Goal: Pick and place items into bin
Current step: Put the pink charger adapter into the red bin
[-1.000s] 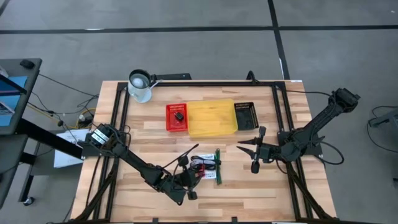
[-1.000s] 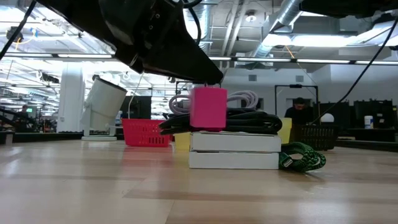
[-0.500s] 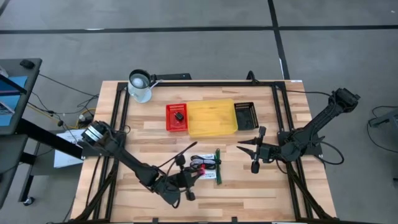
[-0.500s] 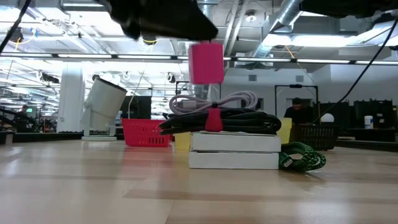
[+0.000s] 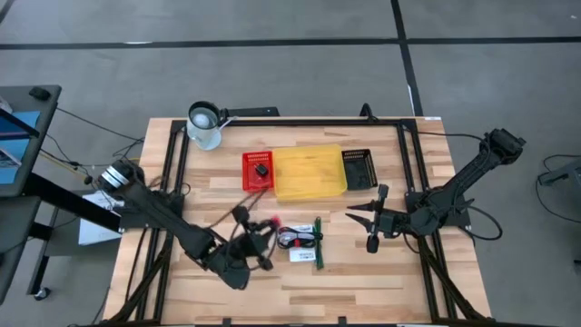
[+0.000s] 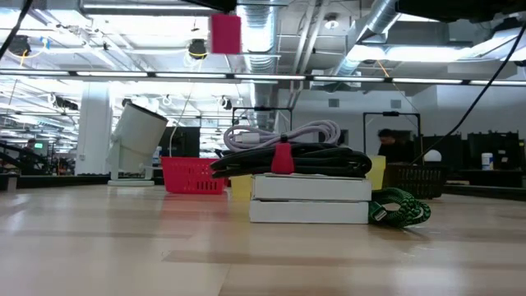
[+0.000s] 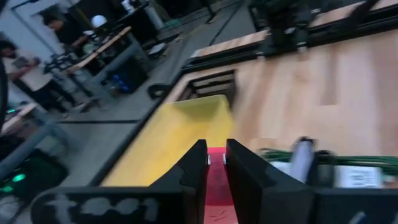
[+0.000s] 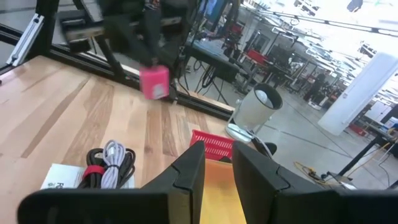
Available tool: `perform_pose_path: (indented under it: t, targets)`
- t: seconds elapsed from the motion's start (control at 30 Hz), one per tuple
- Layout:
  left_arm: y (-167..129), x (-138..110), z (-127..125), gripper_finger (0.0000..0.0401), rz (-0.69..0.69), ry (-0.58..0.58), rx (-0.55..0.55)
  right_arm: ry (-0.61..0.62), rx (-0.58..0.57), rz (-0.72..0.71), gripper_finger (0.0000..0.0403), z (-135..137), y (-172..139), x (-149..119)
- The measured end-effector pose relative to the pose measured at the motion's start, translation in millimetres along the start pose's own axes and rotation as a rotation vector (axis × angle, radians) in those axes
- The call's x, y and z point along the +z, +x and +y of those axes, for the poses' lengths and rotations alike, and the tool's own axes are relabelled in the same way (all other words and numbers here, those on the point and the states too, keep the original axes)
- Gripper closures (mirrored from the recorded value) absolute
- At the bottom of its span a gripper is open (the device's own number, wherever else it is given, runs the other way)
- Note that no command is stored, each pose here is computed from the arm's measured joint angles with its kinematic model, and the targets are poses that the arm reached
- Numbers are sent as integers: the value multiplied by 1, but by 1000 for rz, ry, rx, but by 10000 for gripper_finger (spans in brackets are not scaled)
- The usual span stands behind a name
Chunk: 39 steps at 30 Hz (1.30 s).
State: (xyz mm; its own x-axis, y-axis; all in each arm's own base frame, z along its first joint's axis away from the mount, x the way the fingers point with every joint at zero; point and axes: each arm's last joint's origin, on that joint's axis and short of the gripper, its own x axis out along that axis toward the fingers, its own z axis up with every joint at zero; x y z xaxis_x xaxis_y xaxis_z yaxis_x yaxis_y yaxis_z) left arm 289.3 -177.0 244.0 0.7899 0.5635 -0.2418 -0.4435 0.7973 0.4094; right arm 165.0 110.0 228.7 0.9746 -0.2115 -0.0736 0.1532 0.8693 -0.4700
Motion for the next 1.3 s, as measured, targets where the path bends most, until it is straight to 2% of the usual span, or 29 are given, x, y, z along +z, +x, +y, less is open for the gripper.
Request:
perform_pose_path:
  t: [0.23,0.4,0.53,0.73,0.87,1.1,1.3]
  targets:
    - [-5,9,53,365,65,-3,65,2,-3,-7,326,0,0,1]
    - [5,12,87,365,127,-17,106,3,-9,-21,326,-1,0,3]
    - [24,10,107,365,196,-4,126,4,-11,-27,326,-2,0,4]
    - [62,2,138,365,322,-23,81,4,-11,-27,326,-2,0,4]
    - [82,-1,159,365,355,-45,111,5,-11,-27,326,-2,0,4]
    - [109,-11,187,365,412,-125,54,6,-9,-22,326,-1,0,3]
    - [135,-29,189,365,492,-108,-4,9,23,-35,326,0,0,3]
